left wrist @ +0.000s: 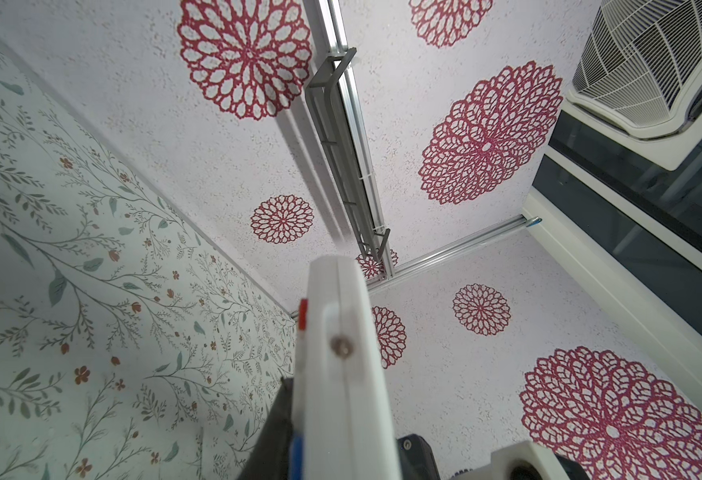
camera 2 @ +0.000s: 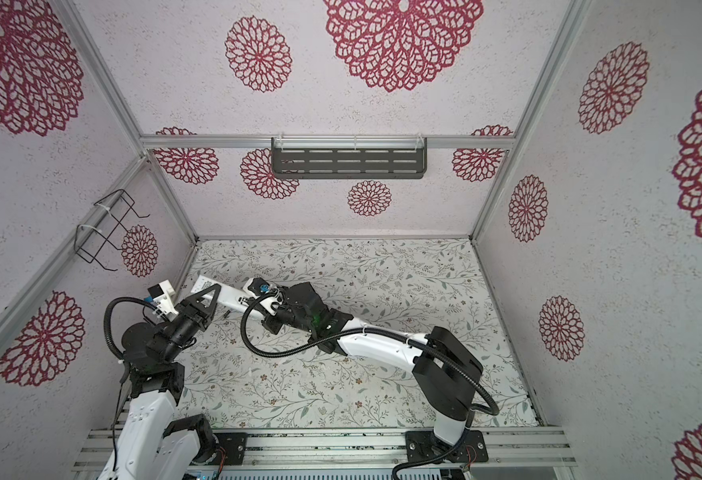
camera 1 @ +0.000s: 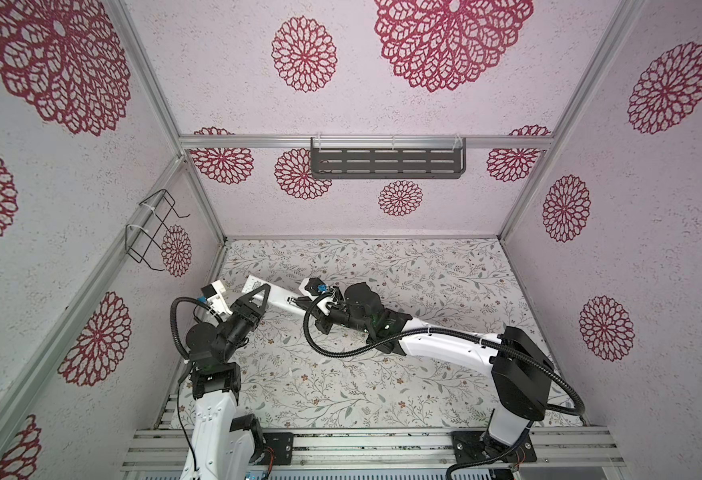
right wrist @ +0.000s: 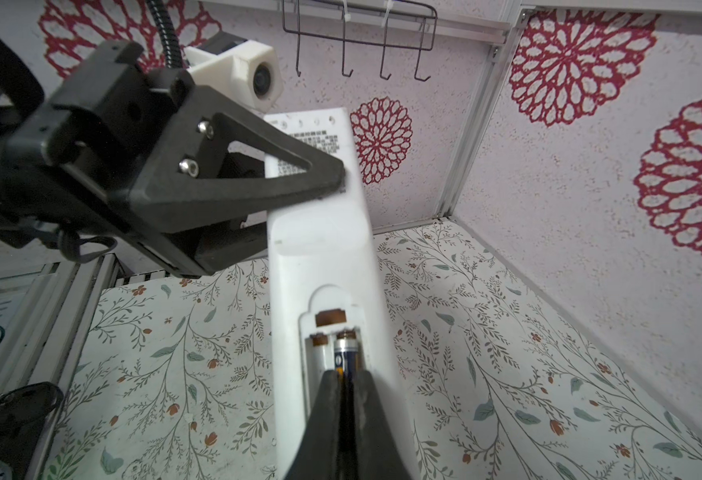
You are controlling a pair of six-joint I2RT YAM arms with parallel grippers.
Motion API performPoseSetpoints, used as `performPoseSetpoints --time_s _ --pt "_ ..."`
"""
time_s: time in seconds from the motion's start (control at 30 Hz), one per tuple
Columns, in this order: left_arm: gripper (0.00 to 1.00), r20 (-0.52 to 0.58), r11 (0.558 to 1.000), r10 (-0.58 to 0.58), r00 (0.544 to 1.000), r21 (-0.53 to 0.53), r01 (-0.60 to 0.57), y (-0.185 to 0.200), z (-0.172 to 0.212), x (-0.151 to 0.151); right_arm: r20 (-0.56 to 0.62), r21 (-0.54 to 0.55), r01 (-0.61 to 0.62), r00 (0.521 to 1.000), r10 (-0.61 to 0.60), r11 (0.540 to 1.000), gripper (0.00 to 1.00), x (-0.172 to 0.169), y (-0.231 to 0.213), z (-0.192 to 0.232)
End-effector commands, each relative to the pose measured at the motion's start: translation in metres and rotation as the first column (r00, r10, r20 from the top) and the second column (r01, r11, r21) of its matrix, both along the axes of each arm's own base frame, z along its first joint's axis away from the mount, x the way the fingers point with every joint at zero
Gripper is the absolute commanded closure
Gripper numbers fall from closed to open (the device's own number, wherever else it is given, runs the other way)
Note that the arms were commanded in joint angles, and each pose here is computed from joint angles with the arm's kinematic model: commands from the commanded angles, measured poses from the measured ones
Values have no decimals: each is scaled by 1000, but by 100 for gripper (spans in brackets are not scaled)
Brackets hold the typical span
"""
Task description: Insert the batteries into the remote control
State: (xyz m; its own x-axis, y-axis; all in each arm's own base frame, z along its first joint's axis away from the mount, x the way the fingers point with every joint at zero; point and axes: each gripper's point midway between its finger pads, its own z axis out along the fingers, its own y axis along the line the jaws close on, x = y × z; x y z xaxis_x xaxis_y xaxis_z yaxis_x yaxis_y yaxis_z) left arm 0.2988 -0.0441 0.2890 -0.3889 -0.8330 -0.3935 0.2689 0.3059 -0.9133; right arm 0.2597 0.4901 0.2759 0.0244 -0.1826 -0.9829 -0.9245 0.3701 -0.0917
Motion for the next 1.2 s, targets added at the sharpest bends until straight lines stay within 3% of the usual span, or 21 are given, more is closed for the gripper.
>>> performPoseSetpoints --time_s 0.0,0.27,0.6,1.17 --pt "90 155 978 -201 967 85 190 -36 55 -34 -81 -212 50 994 -68 976 89 12 -20 -72" --pt "90 18 973 -109 994 205 103 -23 16 -20 -87 -181 24 995 -40 983 79 -10 -44 -57" --pt "90 -16 962 -121 993 243 121 -22 -1 -15 -97 -129 -23 995 11 991 67 -28 -54 -42" --pt "89 50 988 -114 992 106 109 -13 7 -9 -138 -153 -144 983 123 978 65 -47 -47 -46"
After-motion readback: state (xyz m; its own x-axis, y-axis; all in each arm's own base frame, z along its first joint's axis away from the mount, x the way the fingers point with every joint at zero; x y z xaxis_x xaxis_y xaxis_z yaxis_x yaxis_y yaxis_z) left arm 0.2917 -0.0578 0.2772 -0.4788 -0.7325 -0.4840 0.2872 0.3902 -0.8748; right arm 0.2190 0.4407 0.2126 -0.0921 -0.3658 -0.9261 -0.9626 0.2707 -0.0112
